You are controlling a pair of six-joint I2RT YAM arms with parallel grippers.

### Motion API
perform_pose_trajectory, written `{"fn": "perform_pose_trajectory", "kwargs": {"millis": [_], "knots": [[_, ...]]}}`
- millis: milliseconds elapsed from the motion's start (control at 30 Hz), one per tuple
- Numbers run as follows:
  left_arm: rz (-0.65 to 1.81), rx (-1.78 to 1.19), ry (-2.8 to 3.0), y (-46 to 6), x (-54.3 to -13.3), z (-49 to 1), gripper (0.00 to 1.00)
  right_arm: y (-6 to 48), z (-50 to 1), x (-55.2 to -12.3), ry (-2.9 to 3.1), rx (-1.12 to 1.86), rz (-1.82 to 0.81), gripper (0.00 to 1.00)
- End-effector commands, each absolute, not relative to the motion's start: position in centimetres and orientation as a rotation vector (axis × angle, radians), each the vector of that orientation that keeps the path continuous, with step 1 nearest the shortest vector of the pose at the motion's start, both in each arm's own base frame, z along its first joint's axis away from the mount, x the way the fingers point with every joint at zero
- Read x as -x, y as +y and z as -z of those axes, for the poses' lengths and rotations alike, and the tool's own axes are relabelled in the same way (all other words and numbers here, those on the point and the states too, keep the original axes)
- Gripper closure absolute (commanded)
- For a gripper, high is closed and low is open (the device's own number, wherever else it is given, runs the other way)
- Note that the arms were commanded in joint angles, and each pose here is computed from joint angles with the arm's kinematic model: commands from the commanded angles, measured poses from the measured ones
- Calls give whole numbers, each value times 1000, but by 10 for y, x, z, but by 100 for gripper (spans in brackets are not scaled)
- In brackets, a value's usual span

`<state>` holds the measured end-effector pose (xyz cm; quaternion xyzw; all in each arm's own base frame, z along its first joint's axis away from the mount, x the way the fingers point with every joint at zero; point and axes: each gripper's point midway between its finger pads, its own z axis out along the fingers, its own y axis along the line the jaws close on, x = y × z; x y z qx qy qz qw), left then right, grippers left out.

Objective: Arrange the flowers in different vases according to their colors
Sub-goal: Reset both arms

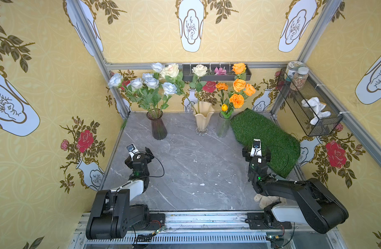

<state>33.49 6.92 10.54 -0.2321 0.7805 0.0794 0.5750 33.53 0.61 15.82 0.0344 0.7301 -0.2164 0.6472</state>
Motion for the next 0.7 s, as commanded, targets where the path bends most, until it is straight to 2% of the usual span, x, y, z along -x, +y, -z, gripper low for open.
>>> {"fn": "perform_pose_trajectory", "kwargs": {"millis": [0, 500, 567, 667], "knots": [[-147, 523, 1782, 65, -336, -110, 0, 5, -168, -335, 1630, -83, 468, 3], [-149, 527, 1765, 66, -335, -108, 0, 21, -149, -330, 1729, 30, 324, 3], [-149, 525, 1767, 66, -335, -107, 0, 16, -128, -326, 1793, 0, 296, 3], [-148, 525, 1766, 66, -335, -108, 0, 1, -123, -325, 1756, -74, 323, 3]]}}
